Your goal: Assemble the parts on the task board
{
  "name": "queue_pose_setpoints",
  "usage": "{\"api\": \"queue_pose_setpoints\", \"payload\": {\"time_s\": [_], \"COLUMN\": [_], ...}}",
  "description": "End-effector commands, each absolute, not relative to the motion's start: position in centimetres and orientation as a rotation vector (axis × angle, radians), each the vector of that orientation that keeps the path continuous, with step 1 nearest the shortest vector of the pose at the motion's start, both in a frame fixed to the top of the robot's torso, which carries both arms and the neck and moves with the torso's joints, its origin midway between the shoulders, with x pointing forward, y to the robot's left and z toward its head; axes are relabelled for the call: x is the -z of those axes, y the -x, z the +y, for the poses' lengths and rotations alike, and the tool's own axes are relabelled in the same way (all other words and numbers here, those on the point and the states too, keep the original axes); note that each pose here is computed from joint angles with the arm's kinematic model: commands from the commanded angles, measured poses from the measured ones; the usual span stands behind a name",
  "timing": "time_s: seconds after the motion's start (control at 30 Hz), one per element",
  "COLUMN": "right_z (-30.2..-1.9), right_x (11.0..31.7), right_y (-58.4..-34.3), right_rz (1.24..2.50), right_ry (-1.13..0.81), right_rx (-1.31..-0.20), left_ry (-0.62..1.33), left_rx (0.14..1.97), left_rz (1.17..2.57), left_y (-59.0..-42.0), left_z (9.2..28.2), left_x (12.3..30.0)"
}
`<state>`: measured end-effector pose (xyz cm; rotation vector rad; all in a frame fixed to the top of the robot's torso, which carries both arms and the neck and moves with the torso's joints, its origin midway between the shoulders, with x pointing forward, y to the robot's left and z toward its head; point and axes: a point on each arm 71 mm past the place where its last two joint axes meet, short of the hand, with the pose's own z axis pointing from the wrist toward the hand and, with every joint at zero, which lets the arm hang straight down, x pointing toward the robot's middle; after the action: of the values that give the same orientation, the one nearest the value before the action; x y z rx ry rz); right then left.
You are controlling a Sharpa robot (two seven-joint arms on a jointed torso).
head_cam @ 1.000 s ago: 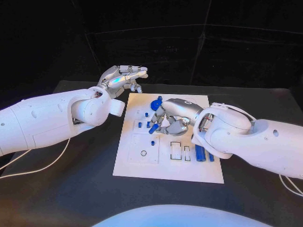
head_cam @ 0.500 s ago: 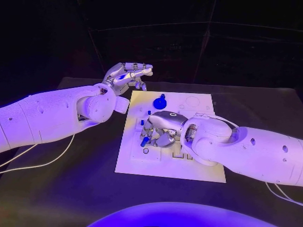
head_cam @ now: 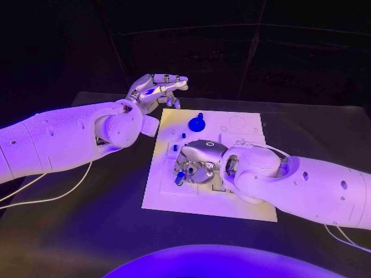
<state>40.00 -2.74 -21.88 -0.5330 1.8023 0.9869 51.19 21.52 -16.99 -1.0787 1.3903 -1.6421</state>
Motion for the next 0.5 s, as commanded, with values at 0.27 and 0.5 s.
{"api": "queue_pose_setpoints", "payload": {"time_s": [0.27,0.5], "right_z": [-3.07,-3.18], "right_x": [21.93,22.02], "right_y": [-39.99,-39.95], "right_rz": [1.797,1.809], "right_ry": [0.567,0.576], "right_rx": [-0.957,-0.947], "left_ry": [1.075,1.076], "left_rx": [1.656,1.655], "left_rz": [1.389,1.389], "left_y": [-51.18,-51.2], "left_z": [21.53,21.54], "left_x": [16.86,16.87]}}
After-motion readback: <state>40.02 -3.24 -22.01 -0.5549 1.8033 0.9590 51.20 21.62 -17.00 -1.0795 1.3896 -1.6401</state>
